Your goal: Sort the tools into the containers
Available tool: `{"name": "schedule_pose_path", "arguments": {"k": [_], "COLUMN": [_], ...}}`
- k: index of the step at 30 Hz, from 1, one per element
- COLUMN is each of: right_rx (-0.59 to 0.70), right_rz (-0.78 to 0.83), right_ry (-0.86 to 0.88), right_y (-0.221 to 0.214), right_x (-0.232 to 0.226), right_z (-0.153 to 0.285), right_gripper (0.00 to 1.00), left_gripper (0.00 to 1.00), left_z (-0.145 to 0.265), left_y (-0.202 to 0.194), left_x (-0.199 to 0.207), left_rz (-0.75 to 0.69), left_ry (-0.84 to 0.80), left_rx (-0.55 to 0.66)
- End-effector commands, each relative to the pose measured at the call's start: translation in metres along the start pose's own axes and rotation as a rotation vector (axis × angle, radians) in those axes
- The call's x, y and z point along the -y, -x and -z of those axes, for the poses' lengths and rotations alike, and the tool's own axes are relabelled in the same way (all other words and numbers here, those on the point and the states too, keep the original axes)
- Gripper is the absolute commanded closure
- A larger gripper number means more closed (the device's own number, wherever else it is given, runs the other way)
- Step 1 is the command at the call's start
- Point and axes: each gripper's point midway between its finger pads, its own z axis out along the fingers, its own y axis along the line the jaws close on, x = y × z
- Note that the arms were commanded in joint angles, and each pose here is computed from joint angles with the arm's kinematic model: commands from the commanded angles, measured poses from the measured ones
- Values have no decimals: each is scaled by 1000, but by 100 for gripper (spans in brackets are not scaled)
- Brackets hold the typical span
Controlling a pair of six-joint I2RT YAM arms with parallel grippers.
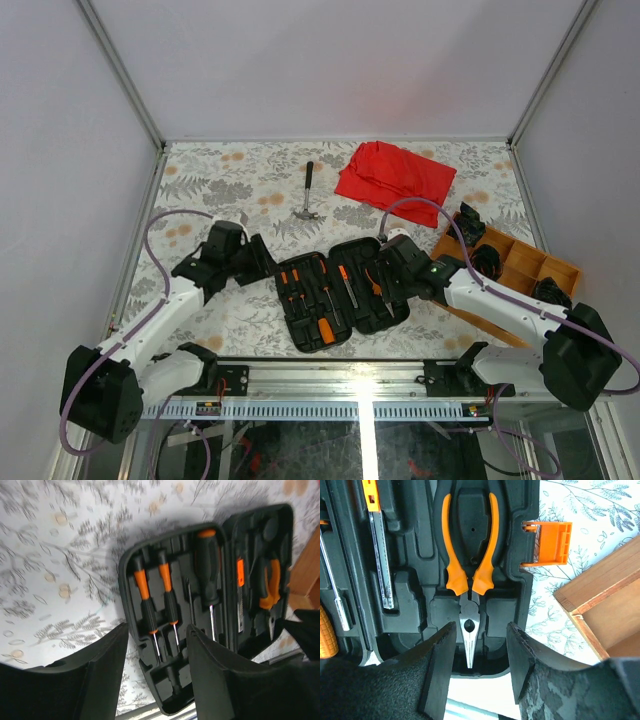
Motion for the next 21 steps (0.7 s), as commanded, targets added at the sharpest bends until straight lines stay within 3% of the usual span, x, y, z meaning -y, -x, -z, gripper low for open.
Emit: {"name": "schedule_pose_path", "arguments": {"k": [1, 11, 21], "right_rx": [86, 92, 113], "right_rz": [9, 10, -3], "right_ry": [-1, 14, 32], "right_y": [25, 19, 20], "right_x": [-2, -2, -4], "right_z": [13, 14, 16], "right_gripper": [48, 48, 47], "left_gripper": [50, 44, 50], "left_z": [-13, -36, -50], "left_y": [-21, -58, -72], "left_x": [8, 9, 5], "left_rz": [51, 67, 105], "left_ry": [-4, 34, -5], "left_rx": [16, -27, -51]}}
